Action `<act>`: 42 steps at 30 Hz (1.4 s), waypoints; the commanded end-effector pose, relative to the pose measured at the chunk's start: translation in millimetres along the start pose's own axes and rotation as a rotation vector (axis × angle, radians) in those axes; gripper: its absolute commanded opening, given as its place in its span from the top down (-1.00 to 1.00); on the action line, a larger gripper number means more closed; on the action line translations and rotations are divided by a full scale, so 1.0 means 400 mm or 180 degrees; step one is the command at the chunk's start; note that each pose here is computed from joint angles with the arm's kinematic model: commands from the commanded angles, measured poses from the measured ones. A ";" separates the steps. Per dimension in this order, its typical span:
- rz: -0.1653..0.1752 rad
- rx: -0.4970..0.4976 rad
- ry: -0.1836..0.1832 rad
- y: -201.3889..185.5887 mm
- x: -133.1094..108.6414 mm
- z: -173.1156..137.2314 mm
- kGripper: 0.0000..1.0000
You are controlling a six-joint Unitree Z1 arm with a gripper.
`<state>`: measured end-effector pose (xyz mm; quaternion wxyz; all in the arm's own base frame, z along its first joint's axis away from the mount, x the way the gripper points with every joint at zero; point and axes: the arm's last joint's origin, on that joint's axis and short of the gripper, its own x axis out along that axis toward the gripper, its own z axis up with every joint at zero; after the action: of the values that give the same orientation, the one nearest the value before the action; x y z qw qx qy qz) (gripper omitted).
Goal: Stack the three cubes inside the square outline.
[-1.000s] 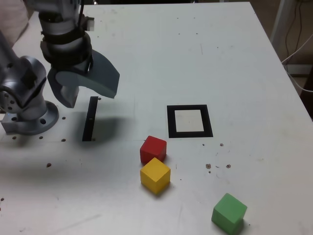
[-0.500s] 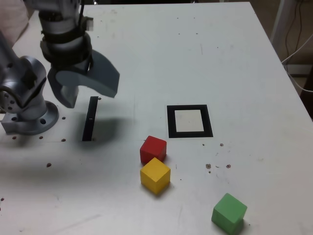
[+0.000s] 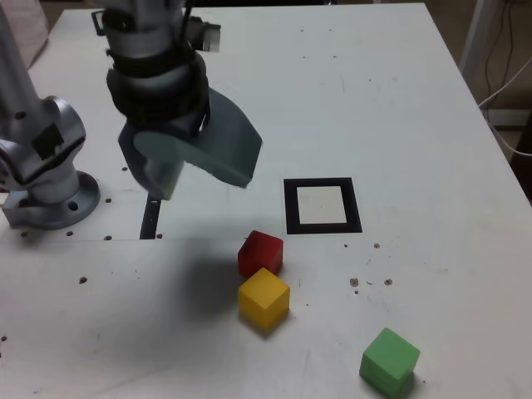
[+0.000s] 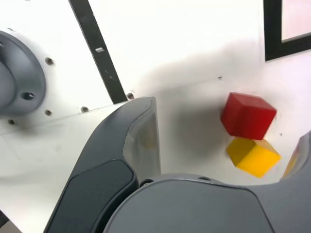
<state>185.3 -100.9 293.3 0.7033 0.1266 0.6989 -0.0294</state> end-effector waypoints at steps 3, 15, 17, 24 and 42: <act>-0.0027 0.0094 0.0016 -0.045 0.004 0.037 -1.00; 0.0031 0.0019 0.0174 -0.094 0.049 0.090 -0.98; 0.0049 0.0014 0.0169 -0.097 0.056 0.099 -0.97; 0.0080 -0.0038 0.0170 -0.099 0.082 0.131 -0.88; 0.0042 0.0039 0.0367 -0.099 0.173 0.225 -0.63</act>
<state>264.3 -150.4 219.9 0.6647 0.1349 0.7345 -0.0230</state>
